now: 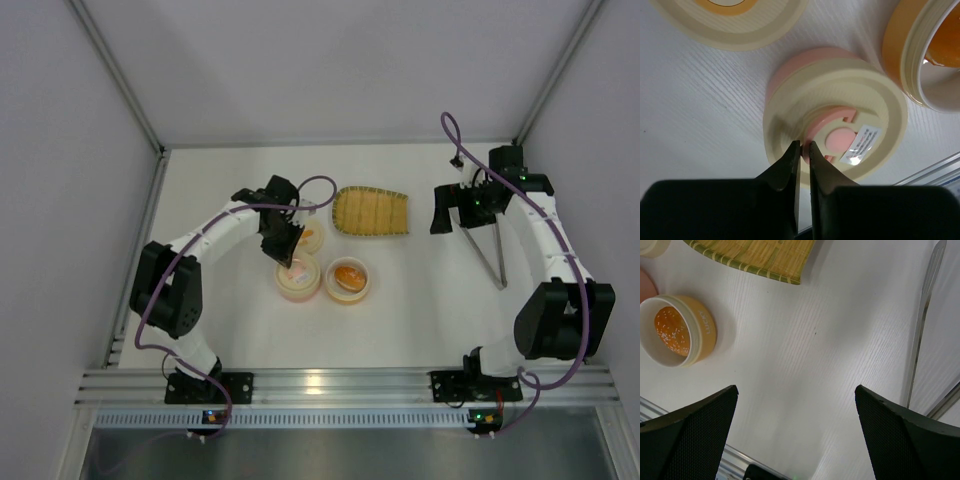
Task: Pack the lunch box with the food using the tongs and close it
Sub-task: Close the box lid on the packing box.
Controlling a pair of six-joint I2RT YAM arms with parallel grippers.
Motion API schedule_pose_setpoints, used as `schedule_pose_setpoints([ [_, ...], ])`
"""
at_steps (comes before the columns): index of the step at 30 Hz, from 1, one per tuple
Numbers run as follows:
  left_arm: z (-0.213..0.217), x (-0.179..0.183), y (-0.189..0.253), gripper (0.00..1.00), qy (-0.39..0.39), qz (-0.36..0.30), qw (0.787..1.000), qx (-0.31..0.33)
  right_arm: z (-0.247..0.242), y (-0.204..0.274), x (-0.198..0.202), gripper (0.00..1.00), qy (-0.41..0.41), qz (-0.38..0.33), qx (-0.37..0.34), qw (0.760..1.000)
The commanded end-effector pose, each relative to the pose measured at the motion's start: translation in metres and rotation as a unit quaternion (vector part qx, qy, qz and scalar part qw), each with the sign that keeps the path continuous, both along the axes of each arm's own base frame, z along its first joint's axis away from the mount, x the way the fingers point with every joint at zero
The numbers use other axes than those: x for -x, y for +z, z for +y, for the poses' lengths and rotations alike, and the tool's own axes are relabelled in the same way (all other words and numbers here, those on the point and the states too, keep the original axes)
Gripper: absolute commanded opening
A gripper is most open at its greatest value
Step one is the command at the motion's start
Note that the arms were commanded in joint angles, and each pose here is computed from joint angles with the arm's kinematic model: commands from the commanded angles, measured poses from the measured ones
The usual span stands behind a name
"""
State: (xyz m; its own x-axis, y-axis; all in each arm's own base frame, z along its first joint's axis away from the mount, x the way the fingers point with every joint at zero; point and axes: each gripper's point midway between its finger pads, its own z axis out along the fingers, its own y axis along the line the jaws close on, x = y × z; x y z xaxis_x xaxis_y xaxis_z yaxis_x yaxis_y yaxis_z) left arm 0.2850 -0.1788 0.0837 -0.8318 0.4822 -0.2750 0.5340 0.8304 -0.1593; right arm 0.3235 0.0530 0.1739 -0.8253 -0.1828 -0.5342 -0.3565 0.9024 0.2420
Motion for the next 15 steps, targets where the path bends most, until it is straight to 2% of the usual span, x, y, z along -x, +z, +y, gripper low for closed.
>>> schedule_pose_setpoints([
  [1,0.0,-0.012,0.01,0.1,-0.001,-0.033,0.999,-0.007,0.007,0.015,-0.006,0.99,0.015,-0.044,-0.006,0.999],
  [3,0.001,-0.014,0.018,0.01,-0.002,-0.044,0.999,-0.007,0.007,0.014,-0.006,0.99,0.014,-0.044,-0.005,0.999],
  [4,0.001,-0.014,0.021,0.0,-0.002,-0.047,0.999,-0.007,0.007,0.014,-0.006,0.99,0.014,-0.045,-0.006,0.999],
  [10,0.004,-0.007,0.025,0.0,-0.011,-0.054,0.998,-0.021,0.008,0.013,-0.008,0.99,0.014,-0.044,-0.01,0.999],
  [15,0.012,0.004,0.005,0.0,-0.023,-0.042,0.998,-0.045,0.008,0.012,-0.006,0.99,0.015,-0.044,-0.008,0.999],
])
